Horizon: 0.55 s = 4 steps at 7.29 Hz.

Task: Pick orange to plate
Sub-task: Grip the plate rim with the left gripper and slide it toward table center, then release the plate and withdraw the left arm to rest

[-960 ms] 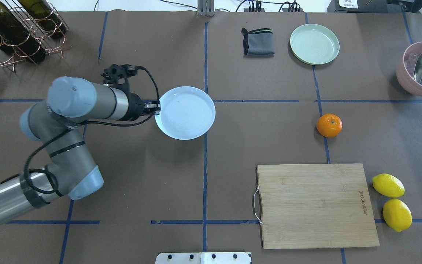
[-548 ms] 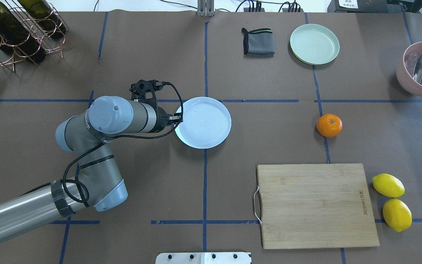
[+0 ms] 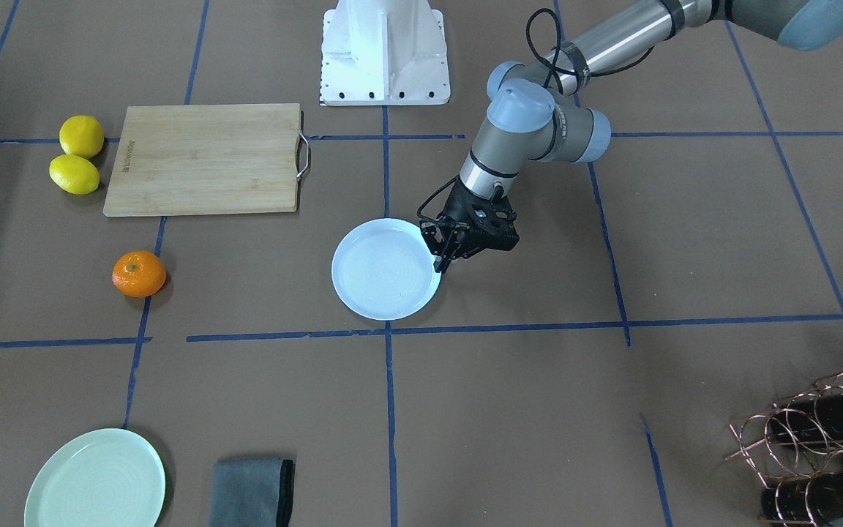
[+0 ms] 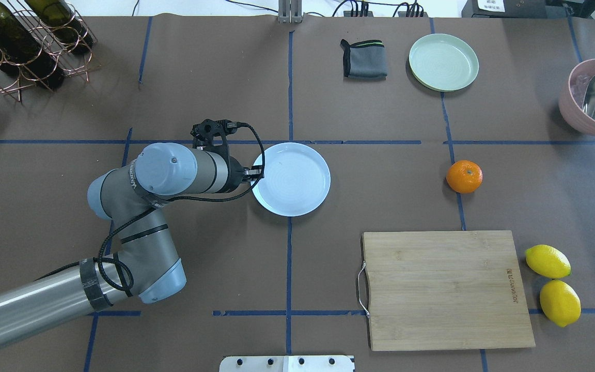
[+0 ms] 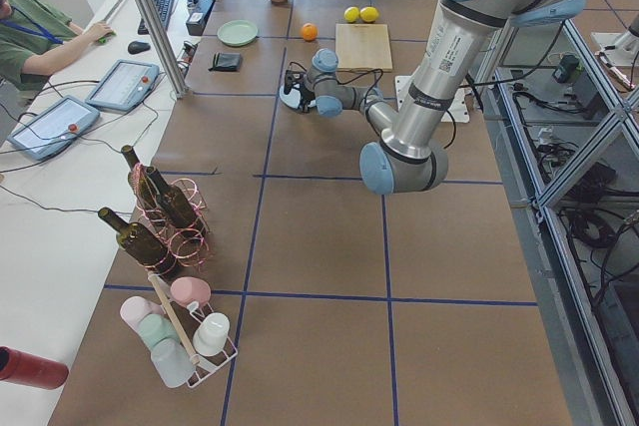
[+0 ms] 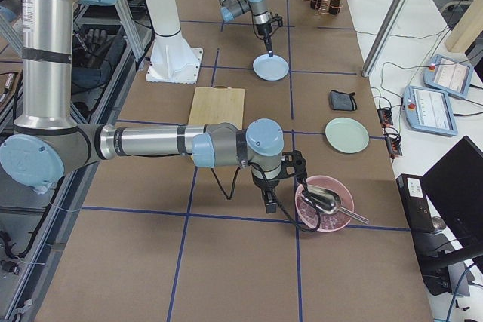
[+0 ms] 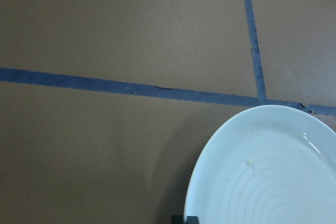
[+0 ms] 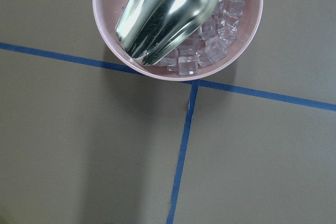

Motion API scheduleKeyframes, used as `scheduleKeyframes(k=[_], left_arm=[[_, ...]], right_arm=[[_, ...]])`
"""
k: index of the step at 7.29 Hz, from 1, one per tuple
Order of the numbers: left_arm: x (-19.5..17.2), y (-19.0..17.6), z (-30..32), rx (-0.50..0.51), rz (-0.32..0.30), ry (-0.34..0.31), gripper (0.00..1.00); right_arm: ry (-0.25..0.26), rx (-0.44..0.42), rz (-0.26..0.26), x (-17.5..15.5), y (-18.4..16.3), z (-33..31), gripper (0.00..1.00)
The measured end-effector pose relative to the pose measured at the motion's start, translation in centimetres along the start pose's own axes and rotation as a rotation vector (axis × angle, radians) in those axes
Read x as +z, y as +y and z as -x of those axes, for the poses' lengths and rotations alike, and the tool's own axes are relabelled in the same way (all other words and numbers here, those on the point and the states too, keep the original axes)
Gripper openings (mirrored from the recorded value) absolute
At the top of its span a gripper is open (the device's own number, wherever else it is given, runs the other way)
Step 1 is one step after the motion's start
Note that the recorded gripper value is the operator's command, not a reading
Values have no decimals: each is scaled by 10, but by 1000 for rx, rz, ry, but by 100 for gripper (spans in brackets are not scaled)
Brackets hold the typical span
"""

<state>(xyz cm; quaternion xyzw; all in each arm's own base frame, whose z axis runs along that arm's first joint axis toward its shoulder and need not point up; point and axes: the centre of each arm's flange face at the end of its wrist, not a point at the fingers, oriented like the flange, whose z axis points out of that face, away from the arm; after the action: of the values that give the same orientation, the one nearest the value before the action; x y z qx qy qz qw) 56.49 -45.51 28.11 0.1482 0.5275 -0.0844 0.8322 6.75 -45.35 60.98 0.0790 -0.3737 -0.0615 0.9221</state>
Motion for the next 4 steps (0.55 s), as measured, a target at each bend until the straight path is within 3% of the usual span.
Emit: scheduleKeyframes(k=[2, 4], left_arm=[[-2, 0, -1, 43, 4, 1, 100], [-30, -27, 7, 163, 36, -23, 100]], right_arm=[[-1, 1, 1, 0, 1, 0, 100], [0, -4, -6, -3, 0, 3, 100]])
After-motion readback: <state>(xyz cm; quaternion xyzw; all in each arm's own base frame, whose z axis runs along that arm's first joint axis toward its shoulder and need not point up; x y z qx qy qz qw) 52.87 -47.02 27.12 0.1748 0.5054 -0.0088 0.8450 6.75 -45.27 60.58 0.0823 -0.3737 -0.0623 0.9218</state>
